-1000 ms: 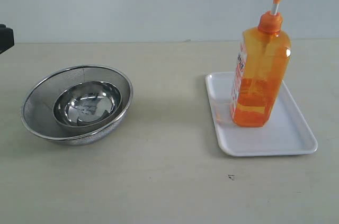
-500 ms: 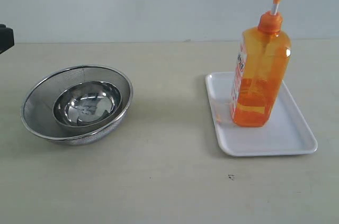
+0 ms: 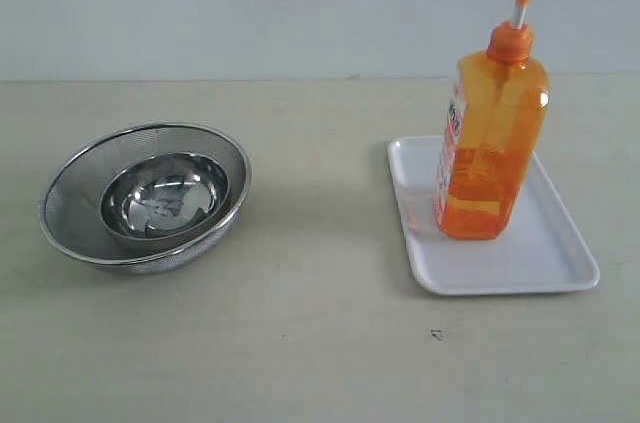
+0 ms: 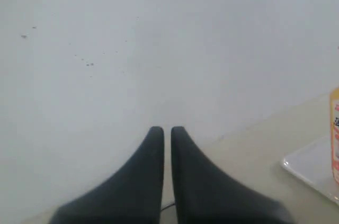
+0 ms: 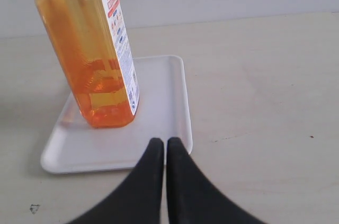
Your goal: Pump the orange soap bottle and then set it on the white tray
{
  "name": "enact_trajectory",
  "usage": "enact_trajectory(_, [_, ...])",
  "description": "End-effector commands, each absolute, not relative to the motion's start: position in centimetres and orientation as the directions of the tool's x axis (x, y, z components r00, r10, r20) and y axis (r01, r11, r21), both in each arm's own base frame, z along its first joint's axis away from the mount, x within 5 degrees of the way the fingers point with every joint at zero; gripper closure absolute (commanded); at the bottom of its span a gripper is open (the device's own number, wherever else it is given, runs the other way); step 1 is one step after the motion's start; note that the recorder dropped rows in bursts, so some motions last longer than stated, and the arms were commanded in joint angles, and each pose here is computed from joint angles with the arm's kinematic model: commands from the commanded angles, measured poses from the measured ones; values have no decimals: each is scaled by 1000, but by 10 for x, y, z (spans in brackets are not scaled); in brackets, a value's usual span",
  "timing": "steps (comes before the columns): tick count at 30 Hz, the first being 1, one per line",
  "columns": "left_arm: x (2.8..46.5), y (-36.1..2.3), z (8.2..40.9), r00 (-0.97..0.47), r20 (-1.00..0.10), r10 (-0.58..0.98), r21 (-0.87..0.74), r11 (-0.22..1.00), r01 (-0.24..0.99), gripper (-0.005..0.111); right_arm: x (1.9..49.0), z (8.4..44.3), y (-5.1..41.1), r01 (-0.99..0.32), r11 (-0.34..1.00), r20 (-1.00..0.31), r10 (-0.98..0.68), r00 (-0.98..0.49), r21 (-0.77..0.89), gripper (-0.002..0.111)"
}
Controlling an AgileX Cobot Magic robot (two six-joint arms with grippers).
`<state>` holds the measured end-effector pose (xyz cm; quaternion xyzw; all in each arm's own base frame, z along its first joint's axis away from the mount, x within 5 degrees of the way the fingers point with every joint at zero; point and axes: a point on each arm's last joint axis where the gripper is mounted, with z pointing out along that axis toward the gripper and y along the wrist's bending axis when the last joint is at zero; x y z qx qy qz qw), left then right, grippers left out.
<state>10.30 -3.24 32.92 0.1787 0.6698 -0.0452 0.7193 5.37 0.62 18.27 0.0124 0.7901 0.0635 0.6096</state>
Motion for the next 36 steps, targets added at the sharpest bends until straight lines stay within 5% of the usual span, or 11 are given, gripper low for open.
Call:
enact_trajectory(1, [85,-23,317,101,-994,47,71,965,254,102,54,184,6,-52,992,-964,100,-244,116,109])
enact_trajectory(8, [59,-25,271,118,-992,38,73,950,304,102,54,184,6,-52,992,-965,99,-244,115,109])
enact_trajectory(14, [61,-24,238,19,-996,-86,-77,952,298,102,54,184,6,-52,992,-964,101,-244,117,109])
enact_trajectory(24, [61,-28,230,-43,-962,-269,-267,902,339,102,54,184,6,-52,992,-964,101,-244,117,109])
enact_trajectory(27, [60,-28,233,-67,-908,-414,-410,844,345,102,54,184,6,-52,992,-964,101,-244,117,109])
enact_trajectory(36, [61,-20,243,-131,-472,-872,-857,420,298,102,54,184,6,-52,992,-965,98,-244,114,109])
